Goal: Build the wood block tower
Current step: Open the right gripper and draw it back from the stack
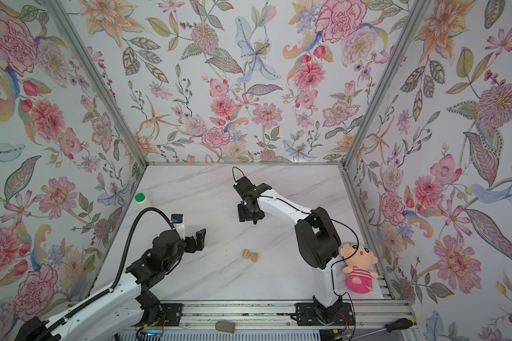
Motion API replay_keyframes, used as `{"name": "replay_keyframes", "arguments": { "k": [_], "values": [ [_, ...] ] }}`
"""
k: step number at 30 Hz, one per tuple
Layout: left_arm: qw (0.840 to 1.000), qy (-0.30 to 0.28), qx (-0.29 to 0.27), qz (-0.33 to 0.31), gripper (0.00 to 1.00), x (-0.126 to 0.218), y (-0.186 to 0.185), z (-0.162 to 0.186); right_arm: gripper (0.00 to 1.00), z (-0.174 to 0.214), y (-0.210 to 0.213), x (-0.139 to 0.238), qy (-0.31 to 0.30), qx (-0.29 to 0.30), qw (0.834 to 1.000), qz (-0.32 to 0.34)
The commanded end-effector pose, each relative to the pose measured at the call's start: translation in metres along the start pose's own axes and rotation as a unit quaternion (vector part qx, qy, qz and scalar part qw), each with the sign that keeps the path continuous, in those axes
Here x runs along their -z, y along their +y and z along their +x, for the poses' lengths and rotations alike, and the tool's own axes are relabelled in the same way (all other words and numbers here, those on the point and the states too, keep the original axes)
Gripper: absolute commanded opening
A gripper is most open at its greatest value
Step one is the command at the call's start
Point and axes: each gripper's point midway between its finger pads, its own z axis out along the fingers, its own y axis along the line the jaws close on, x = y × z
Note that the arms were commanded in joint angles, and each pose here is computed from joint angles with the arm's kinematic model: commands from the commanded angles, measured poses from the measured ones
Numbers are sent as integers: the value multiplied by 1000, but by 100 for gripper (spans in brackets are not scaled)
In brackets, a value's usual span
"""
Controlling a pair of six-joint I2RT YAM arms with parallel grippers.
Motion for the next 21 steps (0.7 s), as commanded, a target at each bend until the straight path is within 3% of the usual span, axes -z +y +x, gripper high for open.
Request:
{"name": "replay_keyframes", "arguments": {
  "k": [1, 21],
  "values": [
    [1000, 9, 12, -1, 99, 0, 3, 7, 53, -7, 7, -2, -12, 0, 1000, -15],
    [1000, 18, -11, -19, 99, -10, 5, 6, 53, -19, 16, -37, 14, -1, 999, -30]
  ]
}}
